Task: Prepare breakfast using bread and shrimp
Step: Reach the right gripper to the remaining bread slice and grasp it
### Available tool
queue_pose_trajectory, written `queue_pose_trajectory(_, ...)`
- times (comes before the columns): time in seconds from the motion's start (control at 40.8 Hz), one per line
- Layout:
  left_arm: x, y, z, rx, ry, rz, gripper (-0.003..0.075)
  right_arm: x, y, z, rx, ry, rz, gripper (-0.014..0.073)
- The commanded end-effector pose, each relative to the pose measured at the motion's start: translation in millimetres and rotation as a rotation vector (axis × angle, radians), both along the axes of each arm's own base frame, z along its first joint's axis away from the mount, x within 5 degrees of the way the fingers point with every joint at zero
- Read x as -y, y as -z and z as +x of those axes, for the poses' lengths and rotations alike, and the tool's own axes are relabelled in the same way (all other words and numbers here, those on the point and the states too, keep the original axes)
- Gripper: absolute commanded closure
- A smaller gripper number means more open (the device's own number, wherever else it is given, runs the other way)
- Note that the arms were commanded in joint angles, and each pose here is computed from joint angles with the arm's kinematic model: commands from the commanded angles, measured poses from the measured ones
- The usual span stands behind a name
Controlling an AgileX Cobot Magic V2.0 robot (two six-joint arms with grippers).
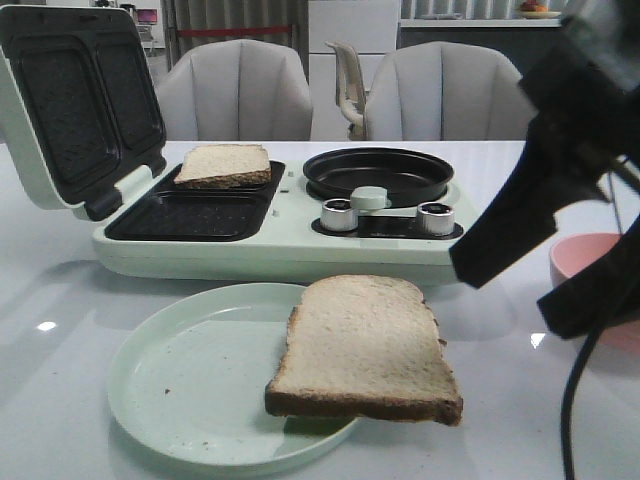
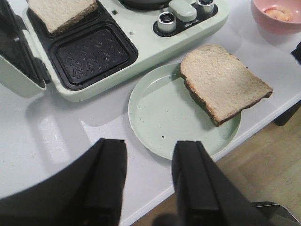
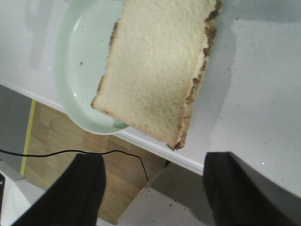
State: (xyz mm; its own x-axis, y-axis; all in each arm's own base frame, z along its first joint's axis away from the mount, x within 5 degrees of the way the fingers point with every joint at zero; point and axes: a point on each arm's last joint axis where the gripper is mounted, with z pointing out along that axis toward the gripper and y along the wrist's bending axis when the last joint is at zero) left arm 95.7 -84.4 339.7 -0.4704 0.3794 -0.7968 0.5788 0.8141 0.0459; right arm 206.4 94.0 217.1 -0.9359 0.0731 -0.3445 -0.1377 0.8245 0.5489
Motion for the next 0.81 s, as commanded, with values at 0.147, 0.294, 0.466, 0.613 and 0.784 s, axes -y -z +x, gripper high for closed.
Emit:
queue_pose_trajectory(0.147,3,-15,1,0.078,0.029,-0.068,0.0409,-19,18,32,-0.041,0.001,-0.005,0.0046)
queue_pose_trajectory(0.294,3,-15,1,0.078,0.029,-0.068,0.0409,-29,26,50,-0.064,-0.014,-0.012,0.0046)
queue_pose_trajectory(0.466,3,-15,1,0.078,0.029,-0.068,0.0409,-38,31,71,-0.088,-0.024,0.001,0.0046)
queue_pose_trajectory(0.613,3,-15,1,0.078,0.029,-0.068,0.0409,-42,35,82,-0.1,-0.034,0.005,0.0046)
queue_pose_trajectory(0.784,3,-15,1,0.078,0.029,-0.068,0.0409,-45,44,89,-0.122,-0.035,0.0,0.0055)
